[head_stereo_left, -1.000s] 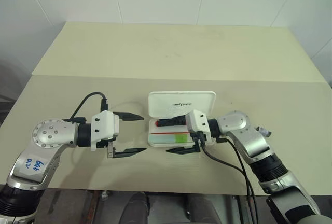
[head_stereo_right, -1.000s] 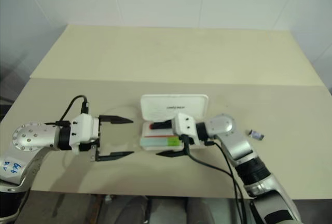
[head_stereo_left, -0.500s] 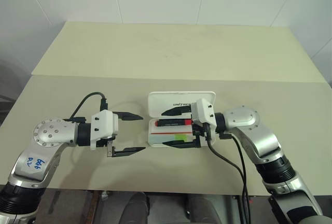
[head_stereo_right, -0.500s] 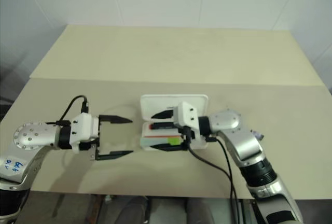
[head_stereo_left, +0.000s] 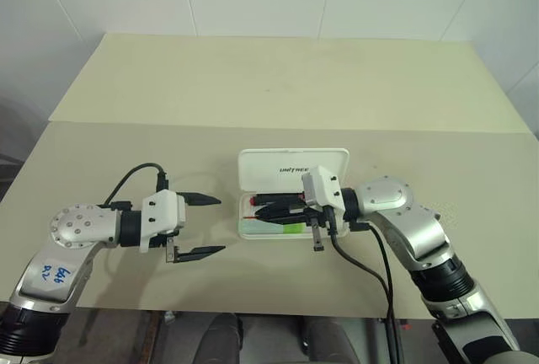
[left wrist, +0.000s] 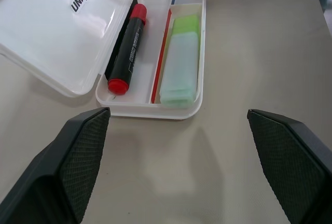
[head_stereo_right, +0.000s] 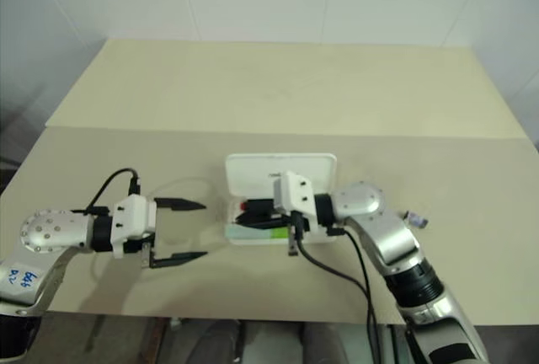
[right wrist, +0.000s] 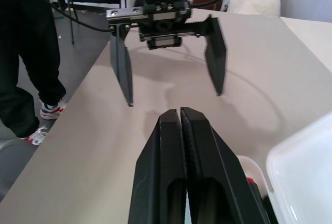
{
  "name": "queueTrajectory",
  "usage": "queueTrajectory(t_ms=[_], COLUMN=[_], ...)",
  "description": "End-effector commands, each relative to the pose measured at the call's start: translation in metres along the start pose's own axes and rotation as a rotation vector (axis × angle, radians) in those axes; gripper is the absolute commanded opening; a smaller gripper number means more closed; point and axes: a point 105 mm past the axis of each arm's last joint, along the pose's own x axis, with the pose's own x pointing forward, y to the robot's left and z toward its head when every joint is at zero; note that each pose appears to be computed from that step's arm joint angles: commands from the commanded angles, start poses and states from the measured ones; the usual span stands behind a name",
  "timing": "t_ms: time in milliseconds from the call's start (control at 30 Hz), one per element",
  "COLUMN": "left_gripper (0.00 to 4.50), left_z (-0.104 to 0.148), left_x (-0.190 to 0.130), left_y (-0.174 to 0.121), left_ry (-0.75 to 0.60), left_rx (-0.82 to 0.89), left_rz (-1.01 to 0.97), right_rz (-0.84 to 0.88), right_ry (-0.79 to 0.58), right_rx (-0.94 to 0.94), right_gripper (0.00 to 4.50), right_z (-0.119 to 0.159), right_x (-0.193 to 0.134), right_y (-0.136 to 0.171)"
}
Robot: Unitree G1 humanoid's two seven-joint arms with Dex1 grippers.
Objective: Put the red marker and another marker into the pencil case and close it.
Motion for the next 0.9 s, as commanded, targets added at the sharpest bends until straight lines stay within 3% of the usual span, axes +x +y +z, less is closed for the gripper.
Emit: queueTrajectory(t_ms=[33,300,500,700,900], left_gripper=[4.50,4.50,4.50,4.50,4.50], left_z=[0.002,0.003,0.003,0.007,0.018], left_x=[-0.001,0.014,0.017,0.022,0.032], left_y=[0.004,0.009,0.011,0.013,0.011], left_ry=[-0.011,-0.047,-0.058,-0.074,-0.114], left_rx=[0.021,0.027,0.030,0.041,0.043], left_rz=[0.030,0.017,0.001,-0.019,-0.042], right_rz=[-0.041,-0.248,-0.339,-0.437,-0.508], right_ry=[-0.020,0.173,0.230,0.341,0.463], right_rx=[-0.044,0.030,0.065,0.090,0.116], right_gripper=[0.05,0.05,0.05,1.99,4.33], right_z=[0.014,-0.002,-0.005,-0.026,-0.052], right_x=[-0.016,-0.100,-0.130,-0.169,-0.213], right_y=[-0.002,-0.004,-0.005,-0.005,-0.005])
